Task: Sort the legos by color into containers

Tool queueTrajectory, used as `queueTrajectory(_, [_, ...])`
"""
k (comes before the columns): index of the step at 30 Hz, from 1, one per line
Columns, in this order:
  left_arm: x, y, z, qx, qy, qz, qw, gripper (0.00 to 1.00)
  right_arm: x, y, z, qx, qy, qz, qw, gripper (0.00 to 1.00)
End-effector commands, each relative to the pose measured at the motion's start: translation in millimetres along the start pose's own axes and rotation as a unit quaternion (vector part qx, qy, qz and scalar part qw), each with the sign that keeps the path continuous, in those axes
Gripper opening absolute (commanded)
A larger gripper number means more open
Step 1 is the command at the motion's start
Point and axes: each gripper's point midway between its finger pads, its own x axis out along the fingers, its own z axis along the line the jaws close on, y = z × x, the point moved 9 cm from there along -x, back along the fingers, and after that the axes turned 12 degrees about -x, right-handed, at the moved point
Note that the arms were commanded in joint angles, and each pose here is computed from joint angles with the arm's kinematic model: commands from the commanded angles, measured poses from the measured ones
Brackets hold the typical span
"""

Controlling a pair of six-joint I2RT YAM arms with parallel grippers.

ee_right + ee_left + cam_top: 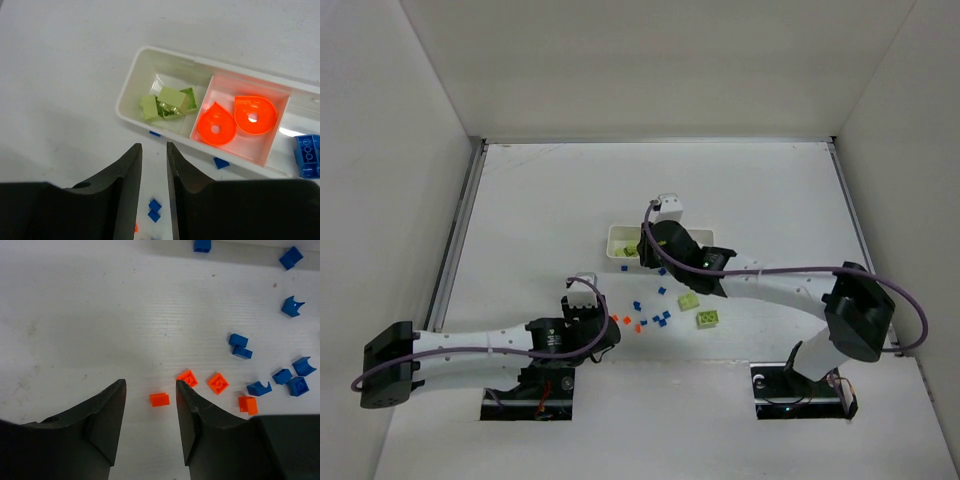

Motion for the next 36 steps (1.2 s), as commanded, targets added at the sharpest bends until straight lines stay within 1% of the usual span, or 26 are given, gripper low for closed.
queueTrajectory(1, [-8, -7, -4, -0.020, -0.011, -0.011, 1.000, 0.43, 9, -5, 2, -0.017, 0.007, -0.001, 1.000, 0.34])
queueTrajectory(3, [-11, -4, -4, -0.018, -0.005, 0.000, 1.000, 0.44, 1, 12, -4, -0.035, 0.023, 0.010, 0.999, 0.38])
queueTrajectory(5, [-13, -1, -5, -0.017, 0.001, 0.008, 1.000, 0.45, -13, 34, -16, -0.045, 0.040, 0.023, 0.998, 0.48])
queueTrajectory(7, [-14, 2, -5, -0.015, 0.004, 0.012, 1.000, 0.45, -30, 58, -30, -0.039, 0.059, 0.036, 0.997, 0.56])
queueTrajectory(10, [-15, 2, -8, -0.013, 0.009, 0.010, 1.000, 0.45, -45, 84, -46, -0.028, 0.068, 0.058, 0.996, 0.64])
queueTrajectory(14, [-22, -7, -22, -0.011, 0.029, -0.006, 0.999, 0.45, -45, 110, -51, -0.036, 0.059, 0.098, 0.993, 0.67])
queueTrajectory(18, [-27, -17, -38, 0.001, 0.045, -0.018, 0.999, 0.45, -38, 125, -52, -0.045, 0.068, 0.123, 0.989, 0.68])
queueTrajectory(27, [-23, -21, -58, 0.006, 0.071, -0.015, 0.997, 0.46, -34, 143, -56, -0.044, 0.082, 0.151, 0.984, 0.68])
queueTrajectory(32, [-15, -21, -63, 0.003, 0.076, -0.003, 0.997, 0.48, -34, 148, -56, -0.039, 0.084, 0.162, 0.982, 0.55])
queueTrajectory(35, [-9, -21, -67, 0.002, 0.081, 0.008, 0.997, 0.48, -34, 147, -56, -0.036, 0.087, 0.161, 0.982, 0.43])
queueTrajectory(36, [-8, -21, -68, 0.001, 0.084, 0.011, 0.996, 0.48, -35, 146, -57, -0.034, 0.089, 0.158, 0.983, 0.41])
